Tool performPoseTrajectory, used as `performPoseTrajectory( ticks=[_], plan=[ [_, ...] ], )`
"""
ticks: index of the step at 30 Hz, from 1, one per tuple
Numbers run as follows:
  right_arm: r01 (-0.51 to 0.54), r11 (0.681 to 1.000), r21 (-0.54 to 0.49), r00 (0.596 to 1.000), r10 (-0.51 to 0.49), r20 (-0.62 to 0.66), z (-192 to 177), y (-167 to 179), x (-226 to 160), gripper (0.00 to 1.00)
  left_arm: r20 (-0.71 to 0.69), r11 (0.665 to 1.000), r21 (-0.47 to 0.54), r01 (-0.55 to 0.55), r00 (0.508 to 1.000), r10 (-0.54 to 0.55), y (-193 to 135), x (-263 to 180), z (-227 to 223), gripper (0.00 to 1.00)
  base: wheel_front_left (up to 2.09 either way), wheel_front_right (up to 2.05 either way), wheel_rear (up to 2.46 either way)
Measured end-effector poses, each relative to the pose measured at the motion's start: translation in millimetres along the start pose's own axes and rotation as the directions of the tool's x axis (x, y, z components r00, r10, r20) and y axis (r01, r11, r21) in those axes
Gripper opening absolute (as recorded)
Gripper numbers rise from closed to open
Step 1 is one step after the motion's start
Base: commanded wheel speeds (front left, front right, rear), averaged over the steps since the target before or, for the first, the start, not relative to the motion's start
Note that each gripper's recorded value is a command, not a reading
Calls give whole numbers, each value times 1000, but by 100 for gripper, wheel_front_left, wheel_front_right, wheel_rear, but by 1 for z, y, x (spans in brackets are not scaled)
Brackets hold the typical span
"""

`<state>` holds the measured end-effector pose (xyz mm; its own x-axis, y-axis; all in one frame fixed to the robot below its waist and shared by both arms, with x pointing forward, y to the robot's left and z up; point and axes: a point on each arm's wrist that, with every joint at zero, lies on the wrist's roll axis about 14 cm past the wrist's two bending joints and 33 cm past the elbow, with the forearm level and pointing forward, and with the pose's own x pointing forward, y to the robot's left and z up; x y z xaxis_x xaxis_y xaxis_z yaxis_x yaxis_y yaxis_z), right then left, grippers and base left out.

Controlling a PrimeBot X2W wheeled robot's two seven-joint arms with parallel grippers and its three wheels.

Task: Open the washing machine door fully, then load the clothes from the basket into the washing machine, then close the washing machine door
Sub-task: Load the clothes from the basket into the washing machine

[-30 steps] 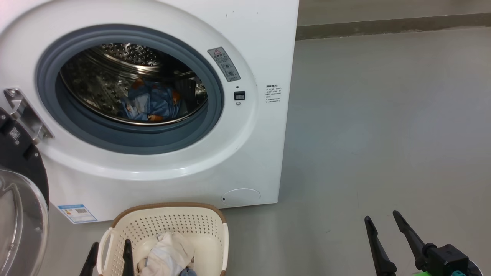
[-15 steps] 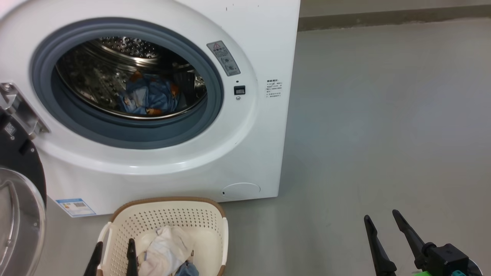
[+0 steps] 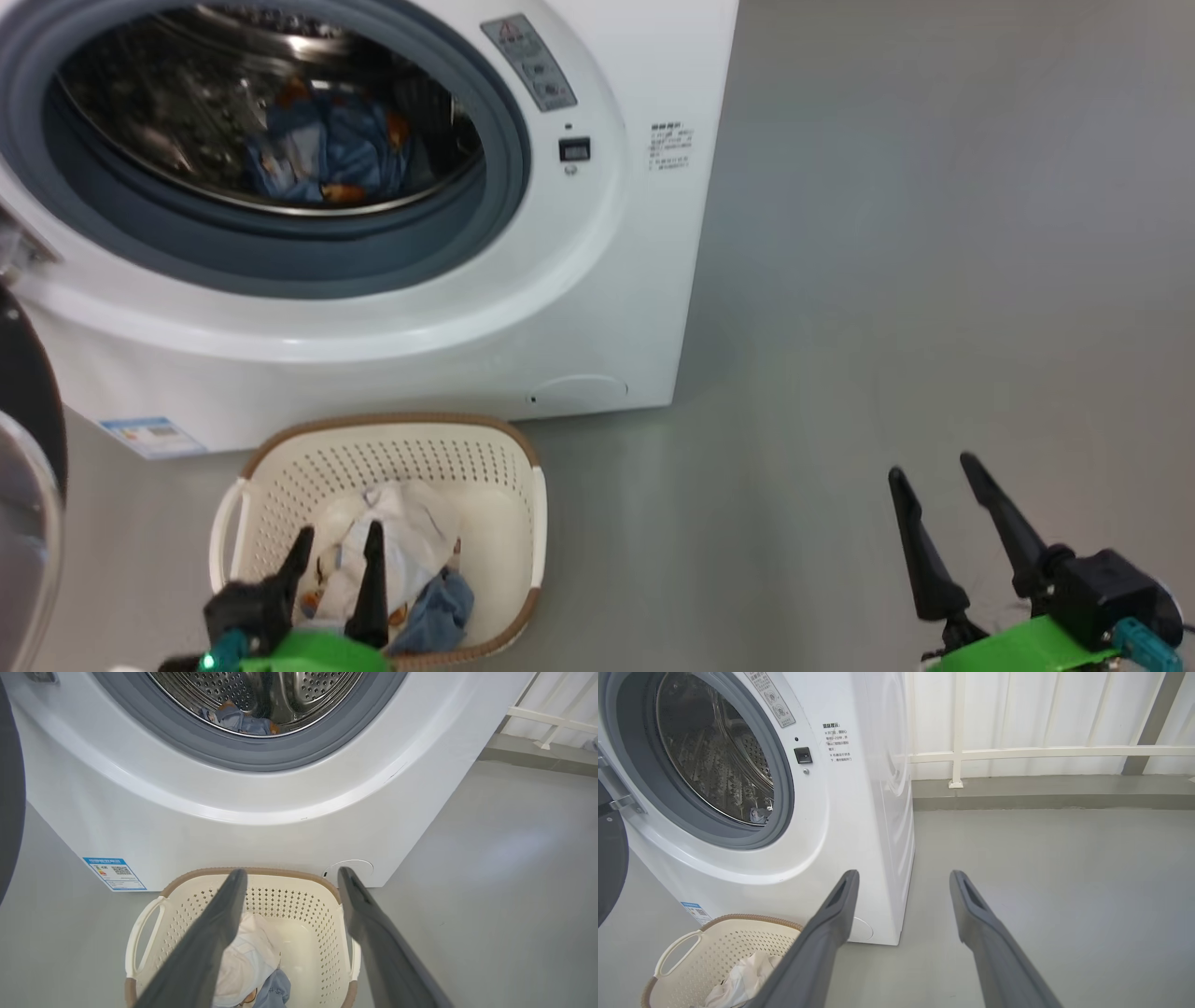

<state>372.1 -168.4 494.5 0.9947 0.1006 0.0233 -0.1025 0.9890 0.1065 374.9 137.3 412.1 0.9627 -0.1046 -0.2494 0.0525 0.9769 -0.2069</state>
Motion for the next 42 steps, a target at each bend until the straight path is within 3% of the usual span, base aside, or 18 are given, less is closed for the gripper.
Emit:
performPoseTrajectory(
  ticks=[14,29,42],
  plan=[
    [-5,1000,9,1000,5,-29,-29,-9,53,100,-241,999,-21,37,970,-41,0,82,-67,100,0,0,0],
    [42,999,17,992,-39,-121,-90,-34,95,100,-506,999,50,-2,862,27,30,140,-166,100,0,0,0],
    [85,996,25,974,-78,-211,-137,-48,99,100,-636,991,128,-46,763,117,63,159,-236,100,0,0,0]
  ],
)
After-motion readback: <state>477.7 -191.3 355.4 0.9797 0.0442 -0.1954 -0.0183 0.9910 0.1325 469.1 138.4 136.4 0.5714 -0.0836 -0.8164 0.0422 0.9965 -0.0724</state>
